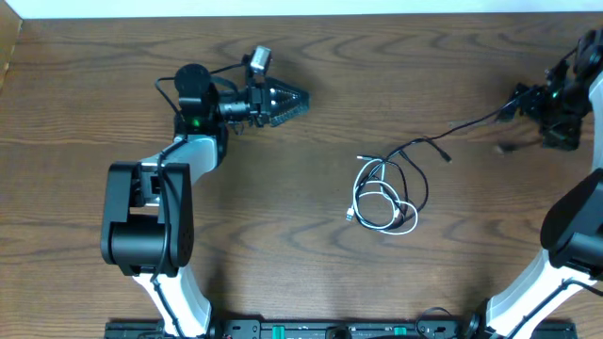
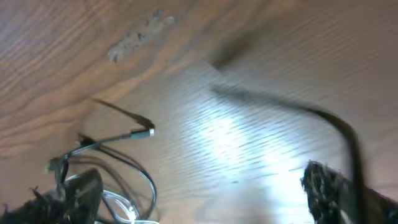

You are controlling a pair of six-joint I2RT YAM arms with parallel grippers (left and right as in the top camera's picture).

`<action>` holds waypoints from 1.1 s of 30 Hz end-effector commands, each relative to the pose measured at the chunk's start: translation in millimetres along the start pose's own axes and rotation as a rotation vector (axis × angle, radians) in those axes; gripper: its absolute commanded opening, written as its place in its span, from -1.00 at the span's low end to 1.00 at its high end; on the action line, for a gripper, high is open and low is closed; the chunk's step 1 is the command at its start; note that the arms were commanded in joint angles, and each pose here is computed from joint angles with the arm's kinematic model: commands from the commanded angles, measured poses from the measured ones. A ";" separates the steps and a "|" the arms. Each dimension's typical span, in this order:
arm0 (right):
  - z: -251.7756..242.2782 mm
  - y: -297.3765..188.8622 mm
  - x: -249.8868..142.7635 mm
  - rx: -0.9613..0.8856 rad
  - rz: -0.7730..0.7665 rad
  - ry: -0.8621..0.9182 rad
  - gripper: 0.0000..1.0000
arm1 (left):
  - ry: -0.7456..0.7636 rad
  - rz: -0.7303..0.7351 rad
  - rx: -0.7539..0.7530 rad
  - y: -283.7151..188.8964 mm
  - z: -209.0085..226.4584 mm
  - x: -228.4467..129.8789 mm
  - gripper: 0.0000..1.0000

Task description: Untangle cables

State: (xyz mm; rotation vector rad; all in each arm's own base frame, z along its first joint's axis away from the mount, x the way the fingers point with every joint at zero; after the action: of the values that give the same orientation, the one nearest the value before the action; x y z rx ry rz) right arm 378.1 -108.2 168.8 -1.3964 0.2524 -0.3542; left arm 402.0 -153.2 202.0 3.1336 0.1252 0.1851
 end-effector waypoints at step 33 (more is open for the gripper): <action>-21.9 97.0 -73.1 -0.497 0.676 -0.151 0.99 | 0.130 -0.255 1.125 -34.7 79.2 -37.8 0.07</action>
State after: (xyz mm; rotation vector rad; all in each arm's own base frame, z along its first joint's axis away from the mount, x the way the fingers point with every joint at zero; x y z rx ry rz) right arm 318.3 -70.6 80.4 -1.5104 0.6034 0.3406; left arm 368.0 -132.2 125.6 4.0221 0.8838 0.2684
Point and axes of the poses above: each gripper's point midway between its finger pads, its own y axis out along the fingers, its own z axis along the line the jaws close on, x = y × z, the point moved 4 cm from there along -y, back along the fingers, and after that the axes turned 6 degrees about -y, right-handed, at the moved point
